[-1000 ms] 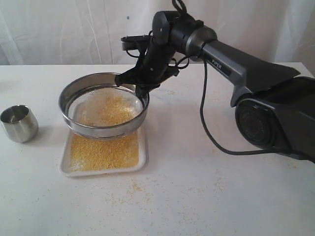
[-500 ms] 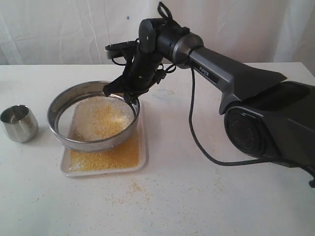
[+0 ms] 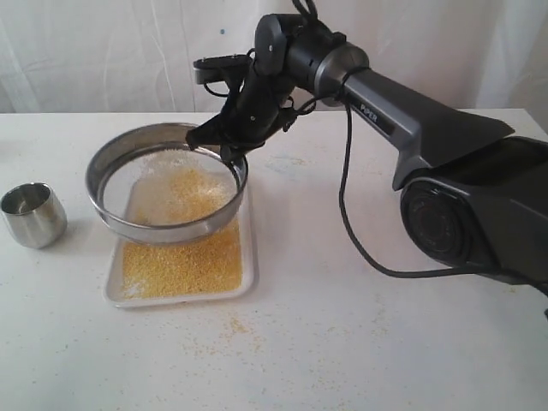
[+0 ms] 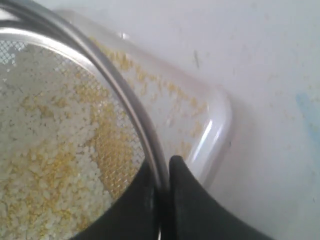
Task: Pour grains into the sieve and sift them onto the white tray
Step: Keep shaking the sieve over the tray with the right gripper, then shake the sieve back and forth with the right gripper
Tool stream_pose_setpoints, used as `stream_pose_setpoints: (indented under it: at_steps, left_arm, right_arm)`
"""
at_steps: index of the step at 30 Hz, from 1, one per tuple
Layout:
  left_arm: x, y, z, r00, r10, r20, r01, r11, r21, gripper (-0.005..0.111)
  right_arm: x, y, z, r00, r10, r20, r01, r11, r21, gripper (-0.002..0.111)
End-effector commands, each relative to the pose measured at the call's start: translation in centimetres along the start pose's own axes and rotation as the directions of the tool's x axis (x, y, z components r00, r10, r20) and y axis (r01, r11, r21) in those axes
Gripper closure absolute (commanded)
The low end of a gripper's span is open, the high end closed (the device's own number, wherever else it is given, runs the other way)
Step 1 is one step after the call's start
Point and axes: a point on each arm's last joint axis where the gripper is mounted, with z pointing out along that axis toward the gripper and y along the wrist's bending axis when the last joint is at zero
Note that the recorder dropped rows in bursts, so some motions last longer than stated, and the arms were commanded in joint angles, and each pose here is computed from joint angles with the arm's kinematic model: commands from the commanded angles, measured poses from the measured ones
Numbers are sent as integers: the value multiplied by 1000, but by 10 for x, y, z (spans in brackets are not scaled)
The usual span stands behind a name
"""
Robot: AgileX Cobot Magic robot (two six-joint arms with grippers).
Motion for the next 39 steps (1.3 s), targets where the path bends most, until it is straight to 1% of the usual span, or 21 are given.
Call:
stream_pose_setpoints:
  at_steps: [1,4,6,8,9,11,14,15,17,18,19,21,24,26,27,28,29,33,36,37,39]
  left_arm:
    - [2,0,0,1000,10,-4,-10,1000,3,107]
    - [2,0,0,1000,10,-4,-10,1000,3,107]
    - [2,0,0,1000,10,-4,-10,1000,3,107]
    - [2,0,0,1000,10,-4,-10,1000,3,107]
    - [2,0,0,1000,10,-4,-10,1000,3,107]
    - [2,0,0,1000,12,-5,-12,1000,2,107]
    - [2,0,0,1000,16,-5,-16,1000,0,107]
    - [2,0,0,1000,17,-5,-17,1000,0,107]
    - [2,0,0,1000,17,-5,-17,1000,0,107]
    - [2,0,0,1000,17,-5,-17,1000,0,107]
    - [2,0,0,1000,17,-5,-17,1000,0,107]
    - [2,0,0,1000,17,-5,-17,1000,0,107]
    - [2,0,0,1000,19,-6,-19,1000,-1,107]
    - [2,1,0,999,35,-9,-35,999,-7,107]
    - [2,1,0,999,47,-13,-48,999,-12,107]
    - [2,1,0,999,51,-13,-51,999,-14,107]
    - [2,1,0,998,54,-13,-54,998,-15,107]
    - [3,2,0,998,65,-25,-65,998,-18,107]
    - [3,3,0,996,89,-27,-90,996,-28,107]
    - [3,3,0,996,89,-27,-90,996,-28,107]
    - [4,3,0,995,92,-29,-92,995,-29,107]
  right_arm:
    - [-1,-1,-22,985,163,-63,-169,980,-109,108]
    - [6,16,-10,996,25,-91,-40,986,-161,108]
    - [-8,13,-6,998,-3,67,8,996,-85,108]
    - [-19,2,-12,981,82,174,-78,997,-27,108]
    - [-15,0,-14,979,164,123,-158,986,-53,108]
    - [4,6,-15,983,158,-96,-167,981,-98,108]
    - [9,18,-3,994,13,-110,-28,991,-132,108]
    - [4,19,1,999,-28,-44,23,994,-109,108]
    - [-11,11,-2,992,-27,119,31,999,-33,108]
    - [-14,5,-7,989,37,141,-34,999,-21,108]
    - [-13,2,-11,987,107,118,-104,994,-34,108]
    - [6,6,-13,984,142,-104,-149,987,-65,108]
    - [12,17,-1,992,-19,-126,8,996,-86,108]
    - [-10,7,2,991,-65,119,64,998,19,108]
    - [-15,3,-7,990,-10,143,6,999,32,108]
    - [-13,1,-12,988,106,109,-108,994,11,108]
    - [-3,4,-20,986,162,-23,-163,986,-19,108]
    - [7,24,-10,994,-52,-97,43,995,-93,108]
    - [-10,17,-13,998,21,65,-20,1000,-24,108]
    - [-6,14,-17,997,83,7,-83,996,-32,108]
    - [2,13,-18,995,69,-78,-72,996,-42,108]
